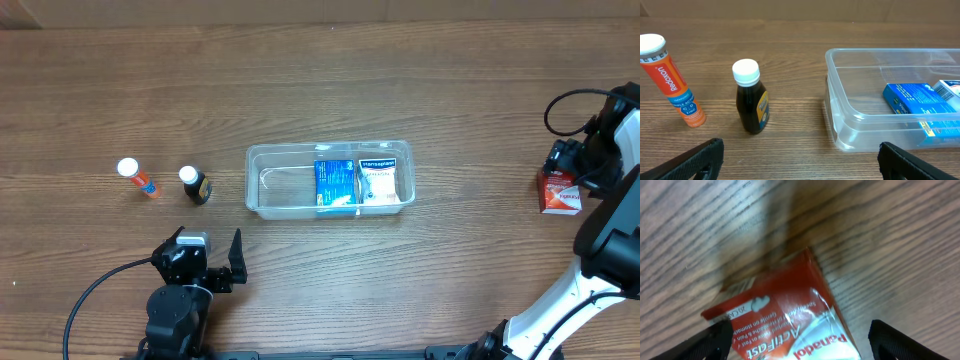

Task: Pack container
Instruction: 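Move right gripper to the red Panadol box and grasp it, then carry the red box into the container's left end and release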

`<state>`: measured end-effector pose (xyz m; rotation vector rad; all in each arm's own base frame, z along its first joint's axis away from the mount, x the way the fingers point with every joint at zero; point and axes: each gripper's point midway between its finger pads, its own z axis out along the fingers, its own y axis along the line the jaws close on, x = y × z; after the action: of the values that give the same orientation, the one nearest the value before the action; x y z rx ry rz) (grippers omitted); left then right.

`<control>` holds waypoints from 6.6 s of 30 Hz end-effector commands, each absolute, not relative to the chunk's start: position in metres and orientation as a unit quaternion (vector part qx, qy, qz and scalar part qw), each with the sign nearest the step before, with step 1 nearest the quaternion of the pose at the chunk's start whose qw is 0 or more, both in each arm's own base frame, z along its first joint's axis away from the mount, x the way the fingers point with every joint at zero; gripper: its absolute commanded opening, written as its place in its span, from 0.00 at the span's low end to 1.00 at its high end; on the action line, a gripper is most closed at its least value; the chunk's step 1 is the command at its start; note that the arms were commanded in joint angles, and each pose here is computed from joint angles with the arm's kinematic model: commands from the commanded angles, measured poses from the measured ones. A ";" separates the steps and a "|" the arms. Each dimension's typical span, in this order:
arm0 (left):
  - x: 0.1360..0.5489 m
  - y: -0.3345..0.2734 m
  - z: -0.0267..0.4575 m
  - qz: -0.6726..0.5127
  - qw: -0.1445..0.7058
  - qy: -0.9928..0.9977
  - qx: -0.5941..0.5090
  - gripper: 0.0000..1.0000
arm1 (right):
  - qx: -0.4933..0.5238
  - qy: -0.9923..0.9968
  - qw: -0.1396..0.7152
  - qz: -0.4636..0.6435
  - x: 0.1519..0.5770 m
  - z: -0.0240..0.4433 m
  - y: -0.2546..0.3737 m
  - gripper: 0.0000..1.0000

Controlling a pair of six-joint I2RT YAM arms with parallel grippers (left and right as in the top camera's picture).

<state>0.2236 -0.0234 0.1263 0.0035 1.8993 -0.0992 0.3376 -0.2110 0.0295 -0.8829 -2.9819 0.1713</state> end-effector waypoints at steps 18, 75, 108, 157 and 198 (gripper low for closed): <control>0.224 -0.023 0.127 -0.048 0.584 0.811 -0.005 1.00 | -0.286 -0.958 0.034 0.007 0.323 -0.004 -0.188 0.91; 0.224 -0.023 0.127 -0.048 0.584 0.811 -0.005 1.00 | -0.394 -0.919 -0.001 -0.010 0.324 0.077 -0.177 0.81; 0.224 -0.023 0.127 -0.048 0.584 0.811 -0.005 1.00 | -0.332 -0.942 -0.049 0.002 0.322 0.073 -0.156 0.86; 0.224 -0.023 0.127 -0.048 0.584 0.811 -0.005 1.00 | -0.334 -0.942 -0.031 0.006 0.334 0.069 -0.187 0.70; 0.224 -0.023 0.127 -0.048 0.584 0.811 -0.005 1.00 | 0.093 -0.983 -0.136 -0.086 0.338 0.100 0.285 0.63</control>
<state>0.2236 -0.0234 0.1262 0.0035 1.8993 -0.0992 0.3347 0.2840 0.0994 0.3890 -3.3740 -0.2794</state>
